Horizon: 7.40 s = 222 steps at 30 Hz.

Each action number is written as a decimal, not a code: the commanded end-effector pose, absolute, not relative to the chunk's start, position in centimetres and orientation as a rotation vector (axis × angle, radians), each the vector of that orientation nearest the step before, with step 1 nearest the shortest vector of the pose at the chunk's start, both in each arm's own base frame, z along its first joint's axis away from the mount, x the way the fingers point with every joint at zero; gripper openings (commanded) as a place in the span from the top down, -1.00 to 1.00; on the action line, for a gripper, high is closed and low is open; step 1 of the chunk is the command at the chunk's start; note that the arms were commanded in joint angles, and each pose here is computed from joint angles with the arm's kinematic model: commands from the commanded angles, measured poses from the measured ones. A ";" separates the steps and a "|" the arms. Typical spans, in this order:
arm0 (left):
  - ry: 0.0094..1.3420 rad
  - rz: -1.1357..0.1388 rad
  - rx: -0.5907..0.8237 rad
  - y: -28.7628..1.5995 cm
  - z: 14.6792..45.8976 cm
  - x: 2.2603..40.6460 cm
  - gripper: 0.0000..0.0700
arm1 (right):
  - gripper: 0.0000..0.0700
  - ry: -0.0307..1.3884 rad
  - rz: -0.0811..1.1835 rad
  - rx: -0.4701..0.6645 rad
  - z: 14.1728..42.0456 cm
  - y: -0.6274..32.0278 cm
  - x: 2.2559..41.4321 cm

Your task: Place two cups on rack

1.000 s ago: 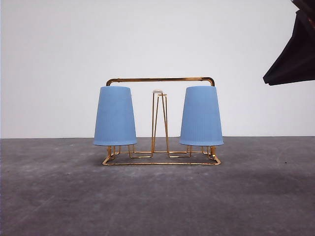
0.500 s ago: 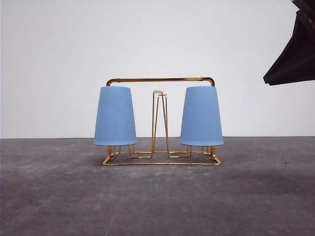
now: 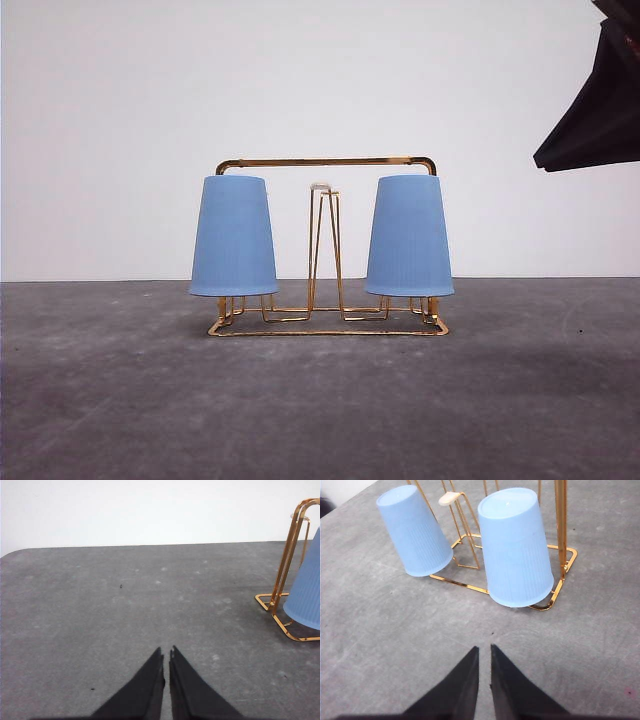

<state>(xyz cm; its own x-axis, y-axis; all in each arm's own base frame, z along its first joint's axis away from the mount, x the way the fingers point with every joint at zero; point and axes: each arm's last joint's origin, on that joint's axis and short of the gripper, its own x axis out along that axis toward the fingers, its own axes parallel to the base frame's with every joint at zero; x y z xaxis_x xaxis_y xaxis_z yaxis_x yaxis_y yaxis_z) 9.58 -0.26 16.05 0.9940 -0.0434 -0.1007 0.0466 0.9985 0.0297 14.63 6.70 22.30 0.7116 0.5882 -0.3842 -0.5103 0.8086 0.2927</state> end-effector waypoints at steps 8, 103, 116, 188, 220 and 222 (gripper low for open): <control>0.100 -0.043 0.037 -0.2 15.7 9.7 1.00 | 0.89 0.432 0.621 0.101 22.8 6.5 14.2; 0.100 -0.043 0.037 -0.2 15.7 9.7 1.00 | 0.89 0.149 -0.011 0.074 15.2 0.1 9.6; 0.100 -0.043 0.037 -0.2 15.7 9.7 1.00 | 0.89 0.149 -0.011 0.074 15.2 0.1 9.6; 0.100 -0.043 0.037 -0.2 15.7 9.7 1.00 | 0.89 0.149 -0.011 0.074 15.2 0.1 9.6; 0.100 -0.043 0.037 -0.2 15.7 9.7 1.00 | 0.89 0.148 -0.011 0.074 15.2 0.1 9.6; 0.100 -0.043 0.037 -0.2 15.7 9.7 1.00 | 0.89 0.149 -0.011 0.074 15.2 0.1 9.6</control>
<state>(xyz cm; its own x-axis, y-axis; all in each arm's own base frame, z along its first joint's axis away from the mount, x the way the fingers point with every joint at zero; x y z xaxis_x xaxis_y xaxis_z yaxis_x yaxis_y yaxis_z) 9.58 -0.26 16.05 0.9940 -0.0434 -0.1007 0.0467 0.9984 0.0308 9.59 0.14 15.21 0.9879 -0.0045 -0.1551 0.0144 0.9979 0.0627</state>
